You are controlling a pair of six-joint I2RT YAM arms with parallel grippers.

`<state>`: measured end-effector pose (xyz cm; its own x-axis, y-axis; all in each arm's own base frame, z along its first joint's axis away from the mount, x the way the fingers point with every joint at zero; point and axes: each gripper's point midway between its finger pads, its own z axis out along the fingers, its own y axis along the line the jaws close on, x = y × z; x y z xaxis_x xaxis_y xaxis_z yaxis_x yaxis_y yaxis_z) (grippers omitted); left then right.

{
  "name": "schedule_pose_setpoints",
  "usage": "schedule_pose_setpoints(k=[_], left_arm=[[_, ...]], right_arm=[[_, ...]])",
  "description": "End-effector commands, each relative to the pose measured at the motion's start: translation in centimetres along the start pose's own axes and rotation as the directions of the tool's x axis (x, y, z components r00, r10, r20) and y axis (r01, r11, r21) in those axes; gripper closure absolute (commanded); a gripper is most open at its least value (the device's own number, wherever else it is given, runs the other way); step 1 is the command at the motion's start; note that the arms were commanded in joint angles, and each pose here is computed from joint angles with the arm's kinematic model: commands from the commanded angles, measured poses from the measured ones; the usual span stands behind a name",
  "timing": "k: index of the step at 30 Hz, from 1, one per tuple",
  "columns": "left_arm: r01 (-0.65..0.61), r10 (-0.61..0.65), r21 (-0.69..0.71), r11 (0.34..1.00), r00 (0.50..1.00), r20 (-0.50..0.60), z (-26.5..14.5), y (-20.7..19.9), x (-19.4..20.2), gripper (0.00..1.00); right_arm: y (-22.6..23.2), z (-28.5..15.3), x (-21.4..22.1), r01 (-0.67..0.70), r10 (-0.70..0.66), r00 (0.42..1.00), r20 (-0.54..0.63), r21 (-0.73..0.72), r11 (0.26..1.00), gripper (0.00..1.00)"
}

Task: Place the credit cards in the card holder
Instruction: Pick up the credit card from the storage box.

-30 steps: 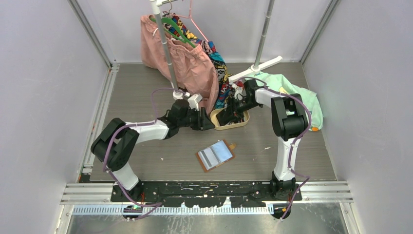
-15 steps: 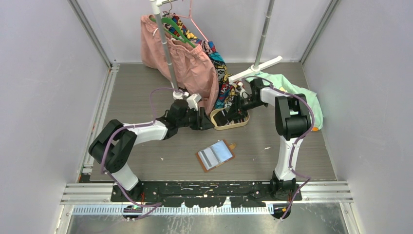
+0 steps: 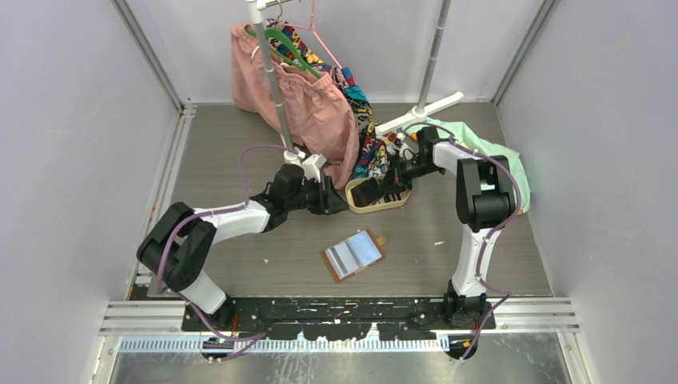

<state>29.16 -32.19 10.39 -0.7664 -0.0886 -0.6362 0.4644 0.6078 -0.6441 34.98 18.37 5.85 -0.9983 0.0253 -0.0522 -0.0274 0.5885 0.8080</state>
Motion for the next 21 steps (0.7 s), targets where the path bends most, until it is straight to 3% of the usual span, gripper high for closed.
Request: schedule_pose_setpoints(k=[1,13,17,21], left_arm=[[-0.048,0.046,0.032,0.998,0.996,0.079,-1.5,-1.5,-2.2,0.54],[-0.05,0.044,0.052,0.997,0.992,0.119,-3.1,-2.1,-2.5,0.53],[-0.042,0.035,0.057,0.997,0.992,0.122,-3.3,-2.2,-2.3,0.53],[-0.04,0.033,0.062,0.997,0.992,0.122,-3.5,-2.3,-2.2,0.53]], right_arm=[[2.1,-3.1,-1.4,0.112,-0.114,0.99,0.088,0.028,0.993,0.96],[0.9,-2.8,-0.9,0.126,-0.13,0.99,0.058,0.065,0.99,0.92],[0.9,-2.9,-0.8,0.127,-0.132,0.99,0.058,0.072,0.989,0.83],[0.7,-2.9,-0.8,0.127,-0.131,0.99,0.058,0.076,0.989,0.87]])
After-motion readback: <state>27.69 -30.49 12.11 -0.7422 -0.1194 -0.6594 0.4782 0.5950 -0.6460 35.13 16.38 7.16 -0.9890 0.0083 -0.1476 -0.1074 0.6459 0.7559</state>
